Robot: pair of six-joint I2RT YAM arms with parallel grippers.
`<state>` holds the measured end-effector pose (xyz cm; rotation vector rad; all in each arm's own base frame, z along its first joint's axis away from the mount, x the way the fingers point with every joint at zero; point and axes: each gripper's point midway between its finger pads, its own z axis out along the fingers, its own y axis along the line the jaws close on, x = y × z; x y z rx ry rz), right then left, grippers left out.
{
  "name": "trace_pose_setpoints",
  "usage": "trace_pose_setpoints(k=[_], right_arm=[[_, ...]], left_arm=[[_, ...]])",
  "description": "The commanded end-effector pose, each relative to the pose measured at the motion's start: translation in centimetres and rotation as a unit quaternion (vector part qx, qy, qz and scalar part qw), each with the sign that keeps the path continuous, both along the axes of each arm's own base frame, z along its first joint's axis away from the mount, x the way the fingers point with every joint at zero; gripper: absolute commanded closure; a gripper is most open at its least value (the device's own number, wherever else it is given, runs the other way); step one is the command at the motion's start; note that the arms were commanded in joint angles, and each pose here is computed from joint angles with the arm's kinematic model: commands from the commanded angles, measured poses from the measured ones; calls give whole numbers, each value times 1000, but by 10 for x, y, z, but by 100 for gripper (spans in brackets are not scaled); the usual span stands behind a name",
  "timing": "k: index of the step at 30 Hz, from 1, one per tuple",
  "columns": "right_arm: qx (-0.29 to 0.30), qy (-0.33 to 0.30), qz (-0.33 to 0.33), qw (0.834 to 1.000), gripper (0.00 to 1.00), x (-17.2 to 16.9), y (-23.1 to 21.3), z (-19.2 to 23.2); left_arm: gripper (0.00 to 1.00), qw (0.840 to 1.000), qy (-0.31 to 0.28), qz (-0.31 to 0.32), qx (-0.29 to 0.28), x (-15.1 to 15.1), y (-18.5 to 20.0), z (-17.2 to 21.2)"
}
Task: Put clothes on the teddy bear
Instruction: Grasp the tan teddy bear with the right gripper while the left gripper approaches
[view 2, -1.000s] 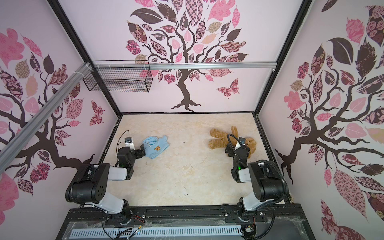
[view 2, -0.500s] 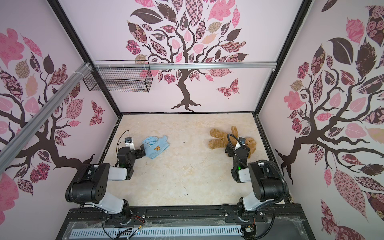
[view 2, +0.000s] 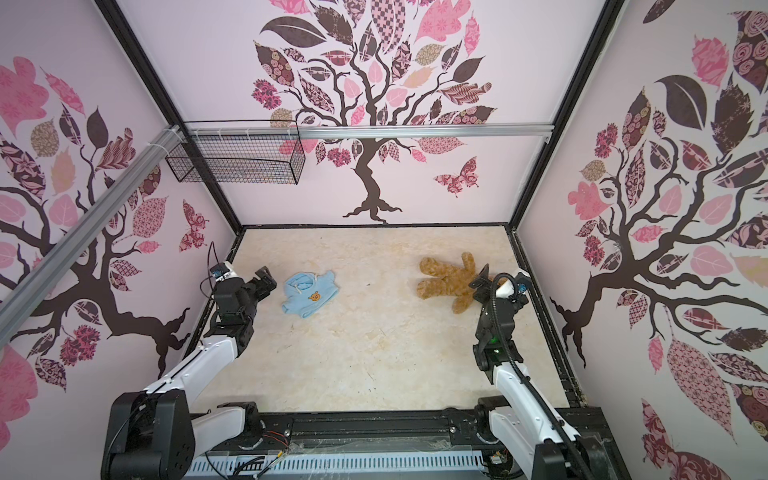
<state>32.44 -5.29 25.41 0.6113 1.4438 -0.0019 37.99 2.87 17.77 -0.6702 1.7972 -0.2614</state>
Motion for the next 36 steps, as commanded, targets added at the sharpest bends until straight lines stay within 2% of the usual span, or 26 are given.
trace_pose_setpoints(k=[1,7,13,19,22,28,30,32,36], right_arm=[[46,90,49,994,0,10,18,-26],[120,190,111,968,0,31,48,-70],[166,262,131,941,1,44,64,-117],[179,288,93,936,2,53,56,-157],[186,289,73,936,0,67,52,-169],[208,298,59,930,1,104,52,-190],[212,297,70,928,5,114,54,-195],[214,299,78,927,13,118,52,-203],[228,292,114,922,46,124,50,-217]], left_arm=[[4,983,12,-103,-154,-1,-63,-3],[4,953,80,-248,-153,-18,-161,11],[4,914,108,-363,-143,-39,-231,14],[4,892,123,-417,-121,-45,-265,17],[4,884,130,-432,-124,-48,-274,15],[4,882,135,-434,-119,-53,-272,11],[4,884,139,-431,-114,-56,-269,10],[4,887,139,-427,-112,-57,-266,8],[4,888,144,-424,-107,-59,-264,4]])
